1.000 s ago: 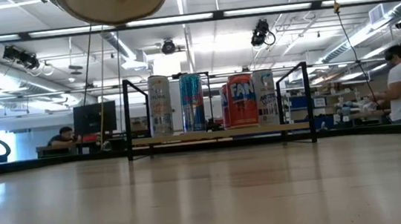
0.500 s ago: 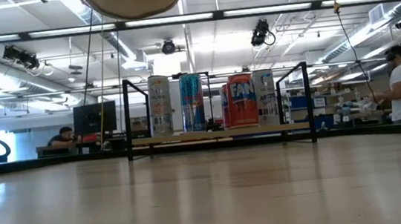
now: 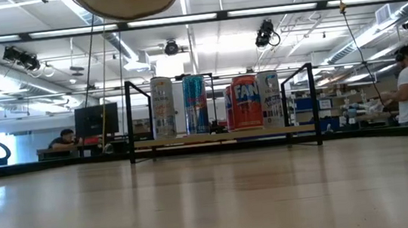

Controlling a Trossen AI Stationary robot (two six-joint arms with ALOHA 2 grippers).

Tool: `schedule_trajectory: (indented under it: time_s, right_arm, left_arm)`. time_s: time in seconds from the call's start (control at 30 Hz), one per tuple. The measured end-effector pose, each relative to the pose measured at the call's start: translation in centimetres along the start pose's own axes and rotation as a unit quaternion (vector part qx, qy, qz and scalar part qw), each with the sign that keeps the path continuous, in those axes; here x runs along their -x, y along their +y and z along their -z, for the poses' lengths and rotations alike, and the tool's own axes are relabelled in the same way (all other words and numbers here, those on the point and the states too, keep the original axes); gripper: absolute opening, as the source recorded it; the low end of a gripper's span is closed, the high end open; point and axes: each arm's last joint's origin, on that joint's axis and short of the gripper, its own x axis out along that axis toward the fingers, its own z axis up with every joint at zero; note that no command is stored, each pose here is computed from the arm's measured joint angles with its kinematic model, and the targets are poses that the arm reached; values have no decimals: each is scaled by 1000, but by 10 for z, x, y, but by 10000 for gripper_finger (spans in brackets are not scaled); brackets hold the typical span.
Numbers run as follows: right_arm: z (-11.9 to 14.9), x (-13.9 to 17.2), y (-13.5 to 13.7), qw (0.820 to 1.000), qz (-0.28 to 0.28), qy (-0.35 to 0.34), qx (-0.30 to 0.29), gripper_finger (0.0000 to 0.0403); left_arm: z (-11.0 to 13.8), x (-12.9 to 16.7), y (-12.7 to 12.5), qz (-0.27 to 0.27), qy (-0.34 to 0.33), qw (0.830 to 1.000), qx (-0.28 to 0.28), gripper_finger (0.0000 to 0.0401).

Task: Place canned beverage on shelf
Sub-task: Put the white blue soda can aligned with the other white blue soda can

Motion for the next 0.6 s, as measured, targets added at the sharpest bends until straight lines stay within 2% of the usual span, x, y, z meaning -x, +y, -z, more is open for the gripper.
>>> schedule_trajectory:
  time_s: [0.37, 0.6]
  right_arm:
    - [-4, -6, 21, 999, 46, 0, 0, 268]
    - [-4, -5, 24, 997, 78, 10, -14, 267]
  left_arm:
    - [0, 0, -1, 9, -1, 1000, -11, 273]
    - [-2, 0, 0, -2, -7, 1000, -15, 284]
